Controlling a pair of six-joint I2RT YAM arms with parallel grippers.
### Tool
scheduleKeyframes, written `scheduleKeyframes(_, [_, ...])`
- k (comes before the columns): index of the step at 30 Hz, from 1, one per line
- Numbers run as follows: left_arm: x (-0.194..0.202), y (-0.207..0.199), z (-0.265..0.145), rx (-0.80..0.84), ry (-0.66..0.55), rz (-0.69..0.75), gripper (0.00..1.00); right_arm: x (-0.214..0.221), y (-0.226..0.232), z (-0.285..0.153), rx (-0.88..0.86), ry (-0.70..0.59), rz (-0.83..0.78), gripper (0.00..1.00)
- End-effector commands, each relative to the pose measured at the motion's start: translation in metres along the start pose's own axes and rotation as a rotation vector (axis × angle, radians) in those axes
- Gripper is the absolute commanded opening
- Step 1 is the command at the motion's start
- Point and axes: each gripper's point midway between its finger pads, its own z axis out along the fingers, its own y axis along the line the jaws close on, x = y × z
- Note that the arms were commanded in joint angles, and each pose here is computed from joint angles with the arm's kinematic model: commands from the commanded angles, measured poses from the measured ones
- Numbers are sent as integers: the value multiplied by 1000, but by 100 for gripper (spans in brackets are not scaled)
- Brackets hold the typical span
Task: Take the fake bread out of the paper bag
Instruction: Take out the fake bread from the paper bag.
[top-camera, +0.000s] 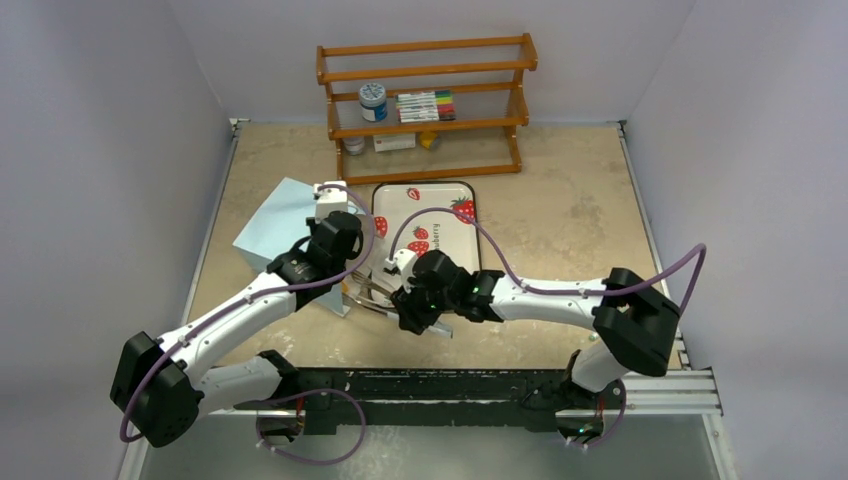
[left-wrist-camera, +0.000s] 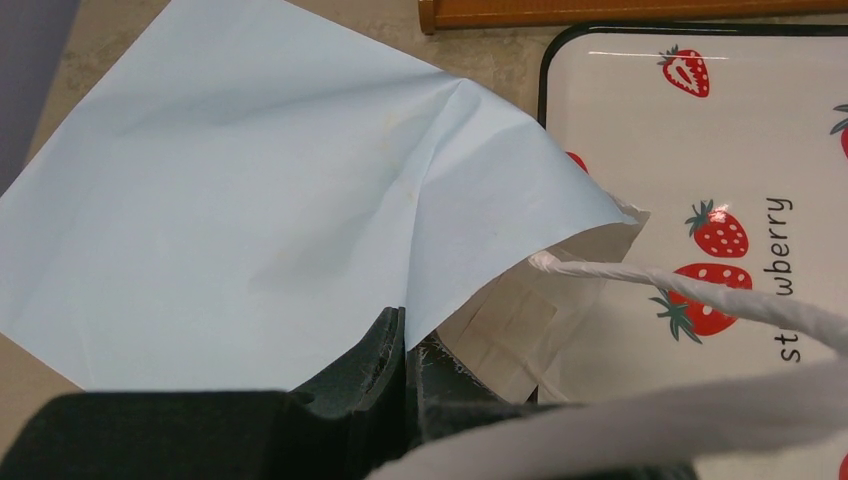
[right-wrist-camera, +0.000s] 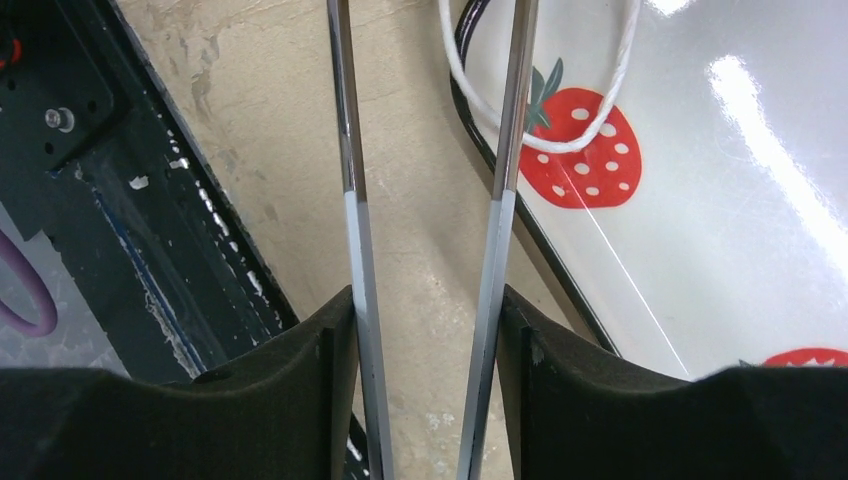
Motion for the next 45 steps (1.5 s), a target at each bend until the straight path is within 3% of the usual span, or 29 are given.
scheduleKeyframes(1, [-28, -17, -3, 62, -63, -68, 0, -46, 17, 2, -65, -121, -44, 52])
scheduleKeyframes(25, [-13, -21, -1, 92, -28, -61, 0, -74, 37, 31, -166, -127, -66, 53])
scheduleKeyframes(28, [-11, -19, -2, 88, -26, -59, 0, -69, 35, 39, -161, -108, -56, 49])
scheduleKeyframes(31, [-10, -16, -3, 80, -25, -54, 0, -67, 33, 42, -150, -96, -45, 34])
scheduleKeyframes(37, [-9, -3, -2, 18, -38, -61, 0, -67, 20, 35, -70, -90, -31, 14])
scheduleKeyframes(45, [-12, 14, 1, -71, -68, -110, 0, -71, 11, 3, 13, -101, -30, 11])
